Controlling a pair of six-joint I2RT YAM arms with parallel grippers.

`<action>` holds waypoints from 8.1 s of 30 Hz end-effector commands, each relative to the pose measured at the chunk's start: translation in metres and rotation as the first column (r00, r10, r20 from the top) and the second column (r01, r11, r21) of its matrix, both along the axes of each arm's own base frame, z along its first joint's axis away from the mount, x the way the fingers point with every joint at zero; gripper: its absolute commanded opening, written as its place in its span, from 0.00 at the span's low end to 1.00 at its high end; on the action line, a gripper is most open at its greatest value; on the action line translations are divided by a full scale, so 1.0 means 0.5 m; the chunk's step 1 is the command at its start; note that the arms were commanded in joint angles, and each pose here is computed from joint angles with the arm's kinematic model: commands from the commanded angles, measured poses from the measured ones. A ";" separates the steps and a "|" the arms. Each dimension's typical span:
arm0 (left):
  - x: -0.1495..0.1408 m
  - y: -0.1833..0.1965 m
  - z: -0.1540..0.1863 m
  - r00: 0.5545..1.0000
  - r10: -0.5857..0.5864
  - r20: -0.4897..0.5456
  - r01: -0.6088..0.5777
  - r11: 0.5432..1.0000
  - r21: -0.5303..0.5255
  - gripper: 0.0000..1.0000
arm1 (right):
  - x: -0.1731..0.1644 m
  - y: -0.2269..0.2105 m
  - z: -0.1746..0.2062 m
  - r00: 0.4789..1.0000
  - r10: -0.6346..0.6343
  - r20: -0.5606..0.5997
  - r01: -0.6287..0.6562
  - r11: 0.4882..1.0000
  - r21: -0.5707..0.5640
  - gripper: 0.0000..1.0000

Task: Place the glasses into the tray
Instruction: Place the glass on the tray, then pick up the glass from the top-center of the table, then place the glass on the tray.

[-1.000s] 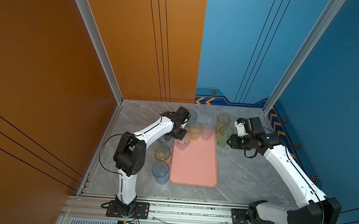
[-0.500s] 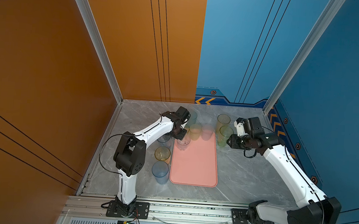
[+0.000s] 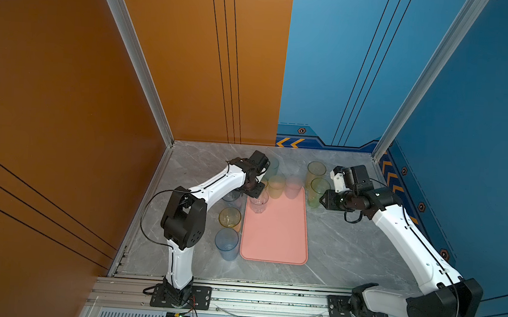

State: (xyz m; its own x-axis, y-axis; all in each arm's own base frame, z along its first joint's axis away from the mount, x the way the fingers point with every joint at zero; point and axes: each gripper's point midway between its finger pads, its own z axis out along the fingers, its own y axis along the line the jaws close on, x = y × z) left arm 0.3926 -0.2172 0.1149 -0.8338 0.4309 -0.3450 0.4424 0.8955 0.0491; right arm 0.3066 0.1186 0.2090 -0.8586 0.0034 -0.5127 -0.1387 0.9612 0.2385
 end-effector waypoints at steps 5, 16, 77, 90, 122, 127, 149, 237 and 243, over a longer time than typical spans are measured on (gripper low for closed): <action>0.008 -0.023 0.072 0.996 -0.012 0.084 0.015 1.000 -0.027 0.29 | 0.009 0.007 0.017 1.000 -0.011 0.022 0.011 1.000 0.002 0.41; -0.002 -0.054 0.186 0.973 -0.049 0.224 0.064 0.996 -0.058 0.29 | 0.020 0.031 0.031 0.999 0.018 0.036 -0.018 1.000 -0.001 0.42; -0.025 0.227 0.246 0.894 0.295 0.338 -0.188 0.931 -0.313 0.26 | 0.485 0.328 -0.137 0.998 -0.007 0.061 0.011 0.997 -0.077 0.29; -0.023 0.232 0.239 0.896 0.296 0.332 -0.194 0.932 -0.308 0.26 | 0.492 0.333 -0.167 0.999 -0.011 0.041 0.014 0.998 -0.064 0.25; -0.019 0.235 0.228 0.900 0.294 0.321 -0.197 0.933 -0.302 0.26 | 0.497 0.310 -0.100 0.987 -0.029 0.159 0.051 0.990 -0.135 0.00; -0.021 0.238 0.224 0.898 0.295 0.325 -0.204 0.936 -0.287 0.25 | 0.489 0.303 -0.012 0.964 -0.025 0.264 0.056 0.992 -0.110 0.00; -0.011 0.228 0.264 0.884 0.311 0.349 -0.191 0.922 -0.336 0.26 | 0.104 0.232 0.190 0.928 0.289 0.235 -0.216 0.932 -0.291 0.00; 0.066 0.157 0.257 0.940 0.197 0.278 -0.116 0.953 -0.280 0.27 | 0.177 0.257 -0.135 0.963 0.232 -0.134 -0.262 0.919 -0.295 0.23; 0.071 0.154 0.250 0.946 0.189 0.265 -0.114 0.955 -0.274 0.27 | 0.165 0.247 -0.113 0.966 0.233 -0.110 -0.255 0.925 -0.283 0.27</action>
